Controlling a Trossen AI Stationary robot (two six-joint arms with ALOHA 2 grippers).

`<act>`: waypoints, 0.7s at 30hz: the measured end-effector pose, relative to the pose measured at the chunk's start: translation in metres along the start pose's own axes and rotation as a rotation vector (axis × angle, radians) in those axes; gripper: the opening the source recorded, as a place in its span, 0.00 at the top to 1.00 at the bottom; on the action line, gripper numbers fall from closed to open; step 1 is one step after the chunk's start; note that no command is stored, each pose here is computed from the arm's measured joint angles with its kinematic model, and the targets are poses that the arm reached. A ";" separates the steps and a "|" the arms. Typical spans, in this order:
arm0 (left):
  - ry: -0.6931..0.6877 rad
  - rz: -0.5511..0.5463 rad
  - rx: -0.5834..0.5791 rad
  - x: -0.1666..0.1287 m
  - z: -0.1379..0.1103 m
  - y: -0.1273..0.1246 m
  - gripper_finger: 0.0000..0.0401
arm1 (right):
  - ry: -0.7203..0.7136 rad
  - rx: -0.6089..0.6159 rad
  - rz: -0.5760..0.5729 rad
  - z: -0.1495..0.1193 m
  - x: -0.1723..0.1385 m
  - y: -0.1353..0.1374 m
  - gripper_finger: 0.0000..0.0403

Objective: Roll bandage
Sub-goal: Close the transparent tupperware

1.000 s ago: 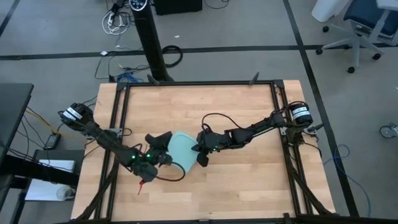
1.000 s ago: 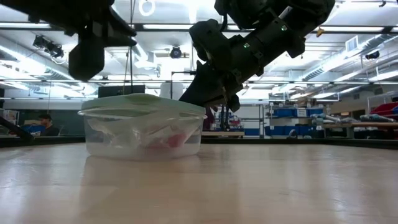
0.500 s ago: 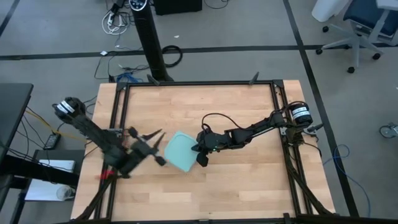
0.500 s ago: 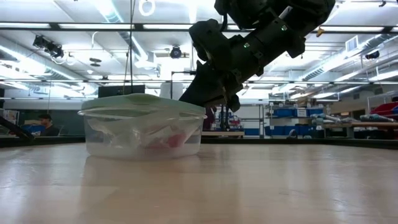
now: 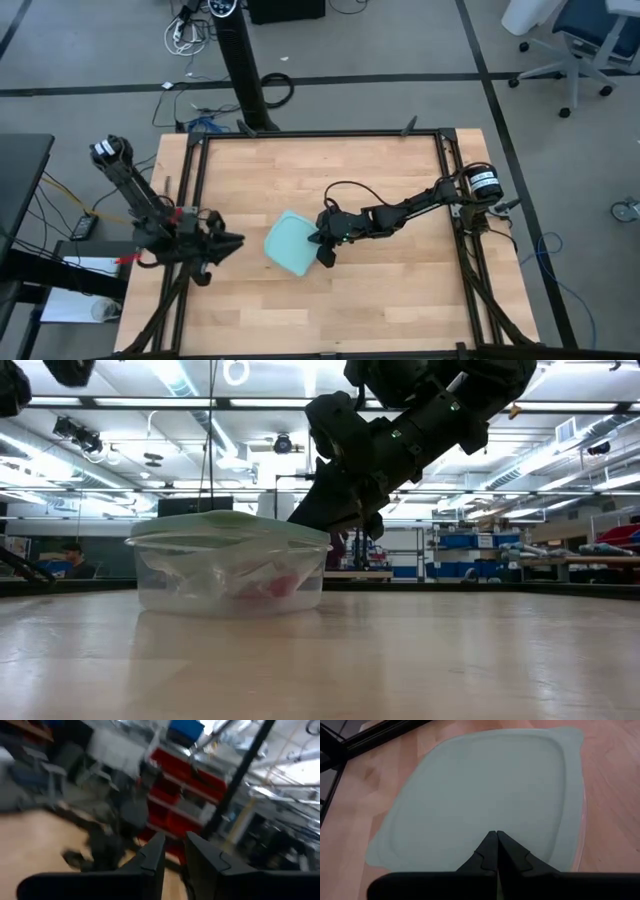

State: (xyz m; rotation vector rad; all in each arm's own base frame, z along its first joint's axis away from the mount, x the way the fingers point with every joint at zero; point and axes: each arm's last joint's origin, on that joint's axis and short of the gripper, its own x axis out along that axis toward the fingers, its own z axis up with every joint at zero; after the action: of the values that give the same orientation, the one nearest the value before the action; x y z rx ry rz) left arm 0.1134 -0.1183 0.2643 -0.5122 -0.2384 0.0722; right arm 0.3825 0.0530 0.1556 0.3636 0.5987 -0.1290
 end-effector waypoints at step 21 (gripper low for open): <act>0.430 -0.188 -0.506 0.016 -0.051 0.082 0.81 | 0.004 0.010 0.022 0.002 0.001 -0.003 1.00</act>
State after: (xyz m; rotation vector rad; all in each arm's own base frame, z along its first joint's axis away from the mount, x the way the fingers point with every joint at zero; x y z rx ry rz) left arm 0.1405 -0.0698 0.1840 -0.9889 0.1246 -0.2872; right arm 0.3834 0.0496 0.1560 0.3801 0.5983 -0.1103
